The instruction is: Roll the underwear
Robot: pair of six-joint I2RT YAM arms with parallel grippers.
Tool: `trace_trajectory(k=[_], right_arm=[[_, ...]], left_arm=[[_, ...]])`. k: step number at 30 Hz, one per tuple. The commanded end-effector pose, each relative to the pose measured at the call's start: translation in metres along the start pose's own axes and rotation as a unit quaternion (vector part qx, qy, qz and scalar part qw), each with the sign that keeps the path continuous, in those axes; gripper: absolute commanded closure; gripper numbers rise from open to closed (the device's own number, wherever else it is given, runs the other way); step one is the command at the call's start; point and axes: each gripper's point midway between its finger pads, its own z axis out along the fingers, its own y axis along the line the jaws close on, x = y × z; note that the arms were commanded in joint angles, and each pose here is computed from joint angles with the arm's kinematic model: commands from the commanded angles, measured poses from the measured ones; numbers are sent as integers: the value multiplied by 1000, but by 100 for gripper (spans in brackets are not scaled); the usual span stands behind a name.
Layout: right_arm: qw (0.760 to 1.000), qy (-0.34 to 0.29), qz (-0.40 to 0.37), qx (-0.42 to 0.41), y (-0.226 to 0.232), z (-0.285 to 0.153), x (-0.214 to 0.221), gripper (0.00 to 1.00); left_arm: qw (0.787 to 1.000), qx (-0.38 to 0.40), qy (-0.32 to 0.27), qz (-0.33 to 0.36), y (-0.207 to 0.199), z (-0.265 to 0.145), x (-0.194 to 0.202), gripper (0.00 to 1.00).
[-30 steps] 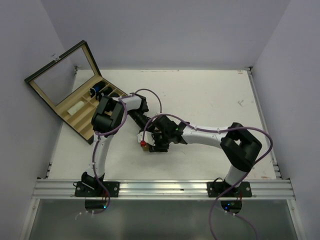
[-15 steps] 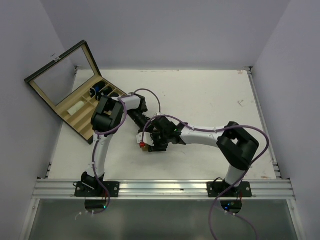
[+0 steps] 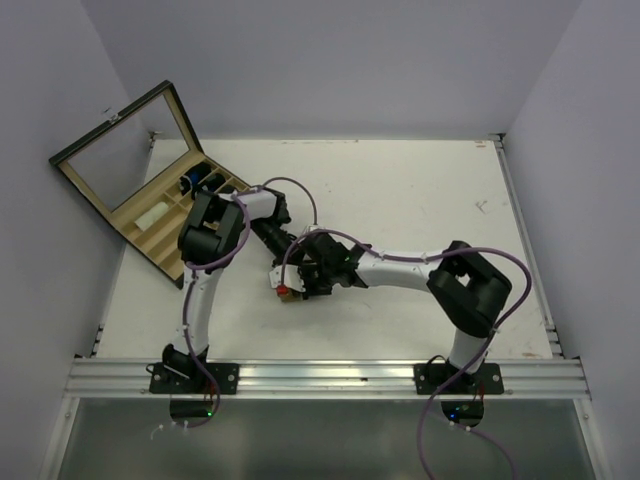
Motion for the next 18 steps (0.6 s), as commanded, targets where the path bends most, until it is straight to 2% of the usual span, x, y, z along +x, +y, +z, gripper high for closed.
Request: trace_trajectory(k=[1,4,9,14,15,18], right_arm=[[996,55,21,-64,33,24,41,100],[993,52,33,-98,46,25,41,100],[985,54,61,-150,62,25,40,100],[972,49,118,-199,70,23,40,100],[969,35,130,-205,65,23,31,100],[954,29,180,-239,65,24,27,100]], left_arm=[[977,-150,52,140,81,-13,8,67],[972,-174,2,156,65,-35,-12,57],[953,-231,-90,174,44,-93,-41,51],[910,-309,-192,201,21,-171,-58,49],[897,-333,-214,199,13,-192,-53,49],[862,-385,-252,212,-1,-221,-40,49]])
